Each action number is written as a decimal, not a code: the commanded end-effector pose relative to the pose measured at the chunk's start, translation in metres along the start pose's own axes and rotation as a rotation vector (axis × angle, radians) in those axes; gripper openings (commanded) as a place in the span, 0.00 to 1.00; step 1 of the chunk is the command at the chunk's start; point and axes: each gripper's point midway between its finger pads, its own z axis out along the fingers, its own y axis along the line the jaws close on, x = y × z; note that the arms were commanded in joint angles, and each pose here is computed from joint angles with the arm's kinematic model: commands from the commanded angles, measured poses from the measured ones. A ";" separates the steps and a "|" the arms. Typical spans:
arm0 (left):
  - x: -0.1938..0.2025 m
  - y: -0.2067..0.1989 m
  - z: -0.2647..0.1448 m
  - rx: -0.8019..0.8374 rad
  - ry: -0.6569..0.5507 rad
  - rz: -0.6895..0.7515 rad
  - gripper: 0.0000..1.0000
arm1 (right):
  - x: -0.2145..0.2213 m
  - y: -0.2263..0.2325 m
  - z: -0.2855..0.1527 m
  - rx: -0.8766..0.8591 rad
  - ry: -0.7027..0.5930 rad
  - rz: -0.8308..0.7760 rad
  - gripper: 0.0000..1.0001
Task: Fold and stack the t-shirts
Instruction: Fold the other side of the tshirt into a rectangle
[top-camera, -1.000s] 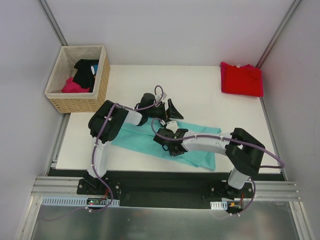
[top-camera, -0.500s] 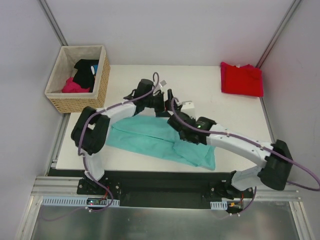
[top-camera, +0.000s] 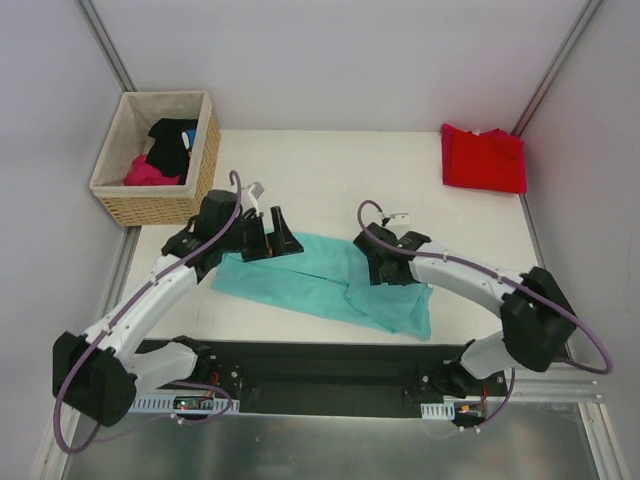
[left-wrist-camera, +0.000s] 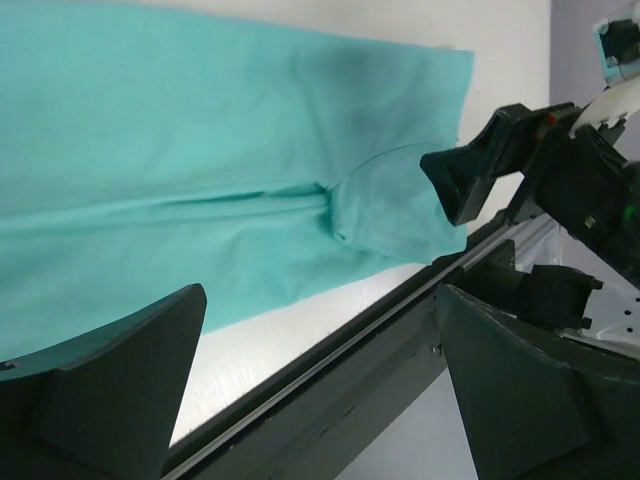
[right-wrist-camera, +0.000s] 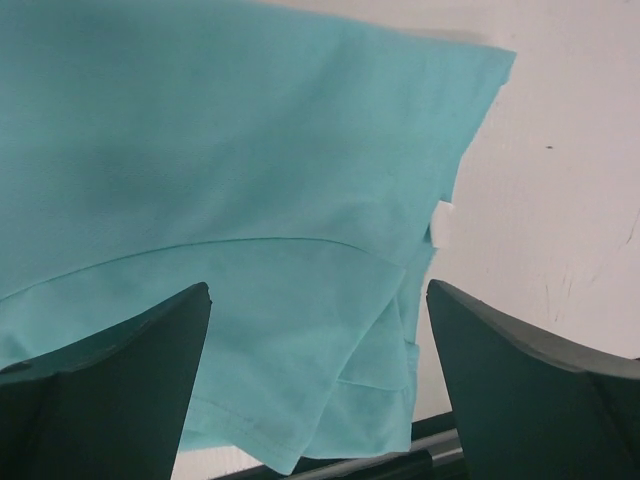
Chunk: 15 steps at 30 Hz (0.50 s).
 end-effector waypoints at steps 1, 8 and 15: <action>-0.002 0.021 -0.032 -0.077 -0.133 -0.030 0.99 | -0.005 0.018 0.020 0.024 0.033 0.019 0.94; -0.002 0.009 -0.058 -0.024 -0.195 -0.007 0.99 | -0.013 0.031 0.052 0.035 0.071 0.047 0.94; -0.002 0.012 -0.058 -0.039 -0.187 0.008 0.99 | -0.039 0.037 0.033 -0.105 0.015 0.161 0.93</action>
